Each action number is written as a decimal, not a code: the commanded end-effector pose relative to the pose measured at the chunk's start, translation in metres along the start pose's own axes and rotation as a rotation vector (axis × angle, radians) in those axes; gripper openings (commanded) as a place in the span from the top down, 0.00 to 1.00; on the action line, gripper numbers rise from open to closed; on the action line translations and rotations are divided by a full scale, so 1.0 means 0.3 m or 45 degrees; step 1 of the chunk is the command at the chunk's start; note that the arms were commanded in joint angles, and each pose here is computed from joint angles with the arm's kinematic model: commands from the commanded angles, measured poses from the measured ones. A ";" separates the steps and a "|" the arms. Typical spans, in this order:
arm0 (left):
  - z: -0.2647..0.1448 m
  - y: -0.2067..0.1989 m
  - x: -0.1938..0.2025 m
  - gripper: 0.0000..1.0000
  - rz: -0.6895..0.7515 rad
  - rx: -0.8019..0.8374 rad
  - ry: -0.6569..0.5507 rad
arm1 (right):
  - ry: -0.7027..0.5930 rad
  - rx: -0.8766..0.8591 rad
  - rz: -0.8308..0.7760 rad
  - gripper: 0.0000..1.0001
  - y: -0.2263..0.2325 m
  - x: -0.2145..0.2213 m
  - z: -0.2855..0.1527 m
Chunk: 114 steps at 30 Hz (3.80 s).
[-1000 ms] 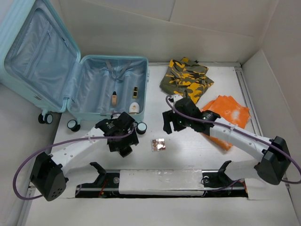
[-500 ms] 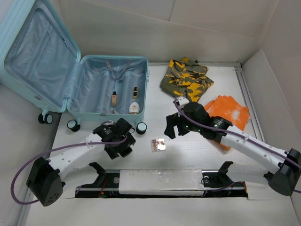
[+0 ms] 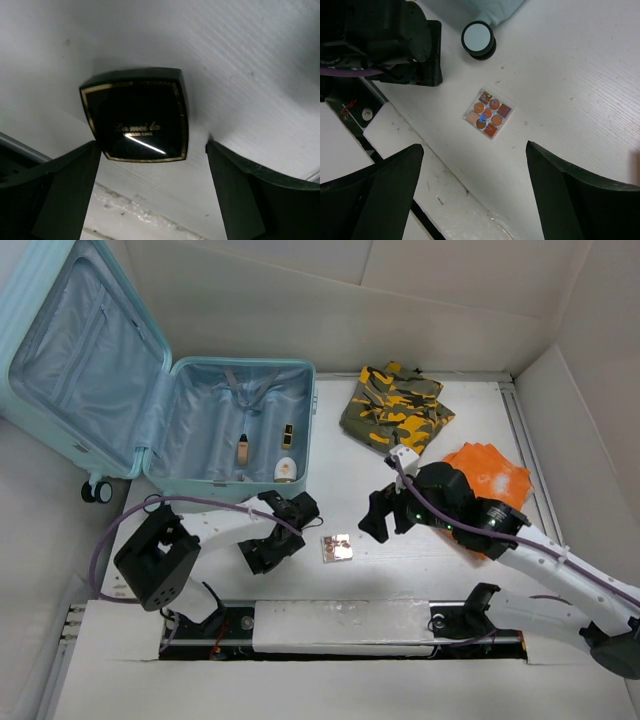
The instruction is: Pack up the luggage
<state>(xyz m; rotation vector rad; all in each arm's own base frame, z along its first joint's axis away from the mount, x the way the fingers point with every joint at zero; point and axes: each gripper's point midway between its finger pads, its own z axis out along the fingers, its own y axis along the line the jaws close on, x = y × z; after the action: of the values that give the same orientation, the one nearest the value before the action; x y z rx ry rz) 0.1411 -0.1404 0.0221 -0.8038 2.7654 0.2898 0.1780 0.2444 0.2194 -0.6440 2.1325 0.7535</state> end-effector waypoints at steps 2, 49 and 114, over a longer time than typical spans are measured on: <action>0.025 -0.019 0.015 0.18 -0.110 0.003 -0.019 | -0.042 -0.040 -0.062 0.10 0.011 -0.027 -0.058; -0.114 -0.096 -0.126 0.70 -0.256 0.151 -0.200 | 0.058 -0.083 -0.138 0.10 -0.024 -0.015 -0.091; -0.234 -0.450 0.216 0.14 0.784 0.668 -0.100 | -0.125 0.503 0.298 0.00 -0.368 -0.119 -0.278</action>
<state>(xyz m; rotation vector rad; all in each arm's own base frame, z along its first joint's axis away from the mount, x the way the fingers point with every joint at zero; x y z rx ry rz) 0.1435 -0.2881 0.0547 0.2660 2.7565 -0.2250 0.2337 0.1070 0.2548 -0.0888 2.2220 0.3760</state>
